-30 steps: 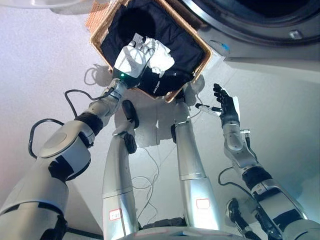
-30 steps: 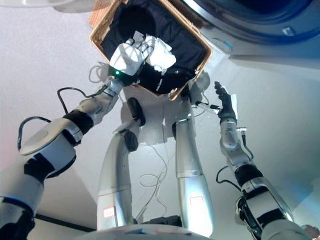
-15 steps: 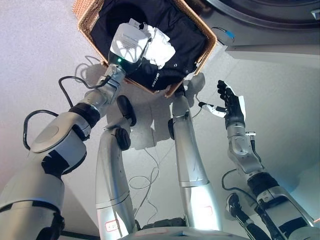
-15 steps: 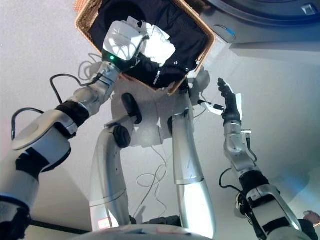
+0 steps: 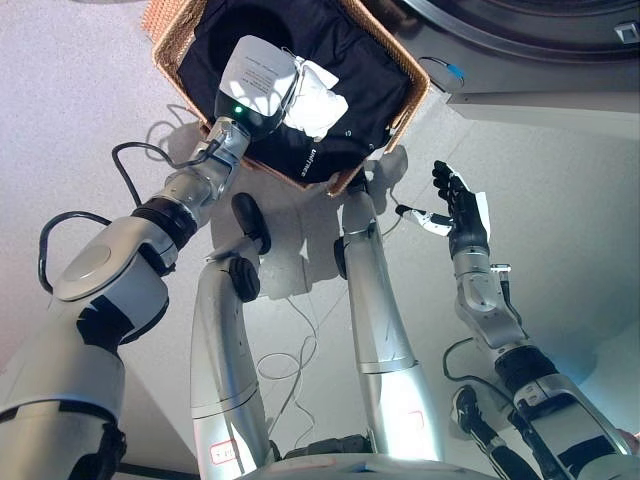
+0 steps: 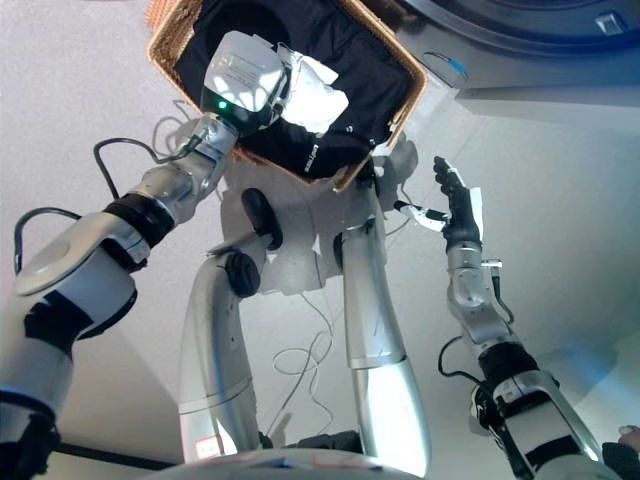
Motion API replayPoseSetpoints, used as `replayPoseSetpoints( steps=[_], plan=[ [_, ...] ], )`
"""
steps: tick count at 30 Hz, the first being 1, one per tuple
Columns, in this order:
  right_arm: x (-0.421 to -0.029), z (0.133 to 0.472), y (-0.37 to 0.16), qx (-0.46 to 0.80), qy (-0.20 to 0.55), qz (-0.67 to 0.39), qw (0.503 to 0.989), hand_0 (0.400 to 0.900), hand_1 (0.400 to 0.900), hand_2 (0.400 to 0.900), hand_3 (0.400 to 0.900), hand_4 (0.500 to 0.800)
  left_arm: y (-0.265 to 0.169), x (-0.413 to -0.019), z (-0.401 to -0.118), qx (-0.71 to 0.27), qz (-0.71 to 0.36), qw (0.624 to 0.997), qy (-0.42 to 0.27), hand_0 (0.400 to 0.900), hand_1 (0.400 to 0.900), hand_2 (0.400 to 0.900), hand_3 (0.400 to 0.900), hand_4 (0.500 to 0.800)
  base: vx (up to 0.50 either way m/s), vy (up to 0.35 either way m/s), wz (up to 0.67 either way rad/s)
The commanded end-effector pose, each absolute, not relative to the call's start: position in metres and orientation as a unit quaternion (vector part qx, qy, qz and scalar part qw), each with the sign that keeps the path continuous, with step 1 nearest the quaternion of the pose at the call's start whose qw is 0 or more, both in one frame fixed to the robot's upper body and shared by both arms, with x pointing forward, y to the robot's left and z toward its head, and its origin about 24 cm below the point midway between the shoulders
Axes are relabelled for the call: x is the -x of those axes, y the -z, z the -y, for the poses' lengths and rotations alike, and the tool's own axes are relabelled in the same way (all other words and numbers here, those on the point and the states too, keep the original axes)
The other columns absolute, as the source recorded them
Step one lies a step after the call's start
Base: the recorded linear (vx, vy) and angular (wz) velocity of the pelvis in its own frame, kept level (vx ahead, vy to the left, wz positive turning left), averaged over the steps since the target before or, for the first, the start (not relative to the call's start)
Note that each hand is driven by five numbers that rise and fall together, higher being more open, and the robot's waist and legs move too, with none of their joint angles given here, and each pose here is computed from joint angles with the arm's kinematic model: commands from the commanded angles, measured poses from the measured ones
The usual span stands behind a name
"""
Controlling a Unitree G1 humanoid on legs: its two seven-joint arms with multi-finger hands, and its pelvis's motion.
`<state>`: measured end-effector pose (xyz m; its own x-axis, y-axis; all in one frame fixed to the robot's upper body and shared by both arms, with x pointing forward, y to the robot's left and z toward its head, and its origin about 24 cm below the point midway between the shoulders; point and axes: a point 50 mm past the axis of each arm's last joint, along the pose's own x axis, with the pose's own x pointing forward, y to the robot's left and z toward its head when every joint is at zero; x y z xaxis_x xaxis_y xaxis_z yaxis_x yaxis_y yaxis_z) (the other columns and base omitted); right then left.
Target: Put the clothes in the basket into the washing machine.
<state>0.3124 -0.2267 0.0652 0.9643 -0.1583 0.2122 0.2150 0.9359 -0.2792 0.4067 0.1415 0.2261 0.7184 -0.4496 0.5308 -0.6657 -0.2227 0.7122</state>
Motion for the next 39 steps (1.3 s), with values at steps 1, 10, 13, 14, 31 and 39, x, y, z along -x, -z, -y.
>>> replayPoseSetpoints(
  steps=[1, 10, 13, 14, 31, 39],
  plan=[
    [-0.290, 0.235, -0.046, 0.140, 0.104, 0.078, 0.982, 0.900, 0.900, 0.900, 0.900, 0.800, -0.196, -0.402, -0.131, -0.762, 0.371, 0.526, -0.077, 0.400, 0.400, 0.400, 0.400, 0.500, 0.000, 0.000, 0.00],
    [-0.289, 0.237, -0.044, 0.138, 0.111, 0.075, 0.981, 0.900, 0.900, 0.900, 0.900, 0.800, -0.195, -0.402, -0.129, -0.760, 0.371, 0.526, -0.085, 0.900, 0.900, 0.900, 0.900, 0.800, -0.013, -0.001, -0.04],
    [-0.288, 0.237, -0.044, 0.136, 0.112, 0.074, 0.982, 0.900, 0.900, 0.900, 0.900, 0.800, -0.196, -0.402, -0.129, -0.758, 0.373, 0.528, -0.086, 0.900, 0.900, 0.900, 0.900, 0.800, -0.019, -0.002, -0.07],
    [-0.288, 0.237, -0.044, 0.135, 0.112, 0.074, 0.982, 0.900, 0.900, 0.900, 0.900, 0.800, -0.196, -0.402, -0.128, -0.756, 0.374, 0.529, -0.086, 0.900, 0.900, 0.900, 0.900, 0.800, -0.025, -0.006, -0.13],
    [-0.285, 0.238, -0.057, 0.126, 0.102, 0.101, 0.982, 0.900, 0.900, 0.900, 0.900, 0.800, -0.209, -0.406, -0.140, -0.761, 0.359, 0.530, -0.107, 0.900, 0.900, 0.900, 0.900, 0.800, -0.007, -0.008, -0.10],
    [-0.281, 0.239, -0.058, 0.128, 0.100, 0.103, 0.981, 0.900, 0.900, 0.900, 0.900, 0.800, -0.206, -0.406, -0.134, -0.766, 0.354, 0.530, -0.085, 0.400, 0.400, 0.400, 0.400, 0.500, 0.000, 0.000, 0.00]
  ],
)
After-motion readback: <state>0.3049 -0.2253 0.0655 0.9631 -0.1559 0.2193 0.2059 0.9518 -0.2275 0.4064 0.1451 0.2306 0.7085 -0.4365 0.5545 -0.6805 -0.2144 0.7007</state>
